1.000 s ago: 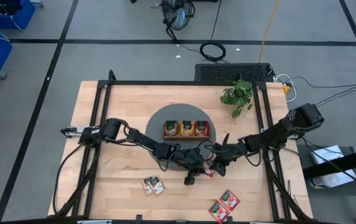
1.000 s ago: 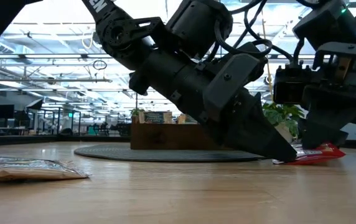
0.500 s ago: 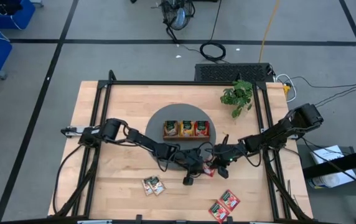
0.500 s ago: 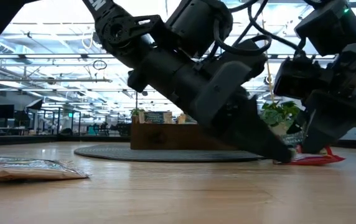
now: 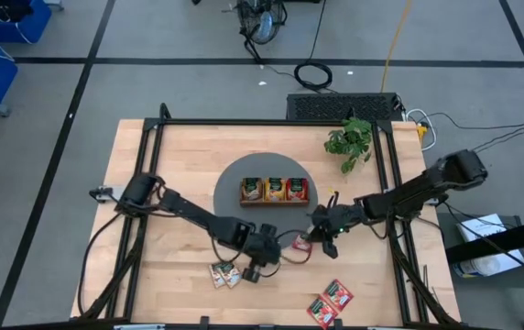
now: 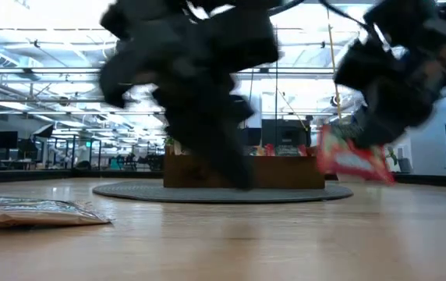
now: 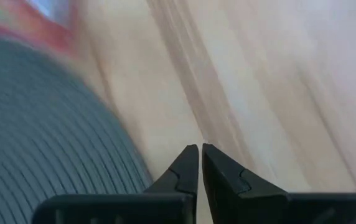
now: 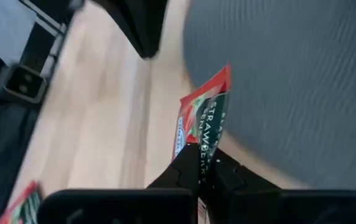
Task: Pick & Place Tea
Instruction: Put the top red tea sachet into the right section of the wooden organizer
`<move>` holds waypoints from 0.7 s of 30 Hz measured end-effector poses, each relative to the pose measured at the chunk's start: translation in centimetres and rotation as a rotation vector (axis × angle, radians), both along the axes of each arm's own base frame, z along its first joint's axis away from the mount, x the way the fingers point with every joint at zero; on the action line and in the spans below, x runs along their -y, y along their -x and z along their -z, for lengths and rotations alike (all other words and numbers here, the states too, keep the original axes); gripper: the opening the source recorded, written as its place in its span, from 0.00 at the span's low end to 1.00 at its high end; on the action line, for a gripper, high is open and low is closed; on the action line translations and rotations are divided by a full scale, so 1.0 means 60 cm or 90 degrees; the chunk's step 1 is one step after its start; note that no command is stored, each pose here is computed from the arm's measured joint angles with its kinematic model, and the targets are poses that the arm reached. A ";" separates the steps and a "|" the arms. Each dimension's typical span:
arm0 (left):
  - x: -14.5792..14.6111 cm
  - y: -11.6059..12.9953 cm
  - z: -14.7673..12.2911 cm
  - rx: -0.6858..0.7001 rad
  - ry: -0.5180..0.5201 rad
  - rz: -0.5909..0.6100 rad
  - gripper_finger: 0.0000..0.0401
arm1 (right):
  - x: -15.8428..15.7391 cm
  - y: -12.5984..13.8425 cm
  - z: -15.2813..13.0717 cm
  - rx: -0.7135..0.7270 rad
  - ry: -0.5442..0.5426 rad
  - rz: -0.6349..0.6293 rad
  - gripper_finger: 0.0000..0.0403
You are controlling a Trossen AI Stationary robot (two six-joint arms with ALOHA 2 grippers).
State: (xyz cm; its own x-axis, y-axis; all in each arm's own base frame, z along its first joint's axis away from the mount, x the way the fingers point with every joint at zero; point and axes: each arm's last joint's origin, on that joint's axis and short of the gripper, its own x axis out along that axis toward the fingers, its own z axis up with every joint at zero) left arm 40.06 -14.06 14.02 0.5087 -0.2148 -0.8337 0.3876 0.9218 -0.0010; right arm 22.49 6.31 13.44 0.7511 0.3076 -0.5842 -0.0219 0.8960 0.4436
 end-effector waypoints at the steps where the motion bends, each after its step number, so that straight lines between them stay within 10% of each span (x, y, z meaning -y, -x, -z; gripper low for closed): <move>1: 0.007 0.009 0.001 -0.020 -0.013 0.004 0.06 | 0.003 -0.004 -0.014 0.006 0.016 -0.001 0.00; 11: 0.074 0.058 0.007 -0.057 -0.119 -0.003 0.06 | 0.063 -0.053 -0.200 -0.072 0.407 0.023 0.00; 21: 0.094 0.071 -0.007 -0.031 -0.126 -0.056 0.06 | 0.107 -0.087 -0.160 -0.187 0.471 -0.039 0.00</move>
State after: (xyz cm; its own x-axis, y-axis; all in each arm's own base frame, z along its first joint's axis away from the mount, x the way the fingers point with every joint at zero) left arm 35.82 -19.71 14.44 0.4759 -0.0006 -0.8795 0.3099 0.9359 0.1671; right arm 27.73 -0.14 23.01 0.5285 -0.2010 -0.8248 -0.0556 0.9613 -0.2698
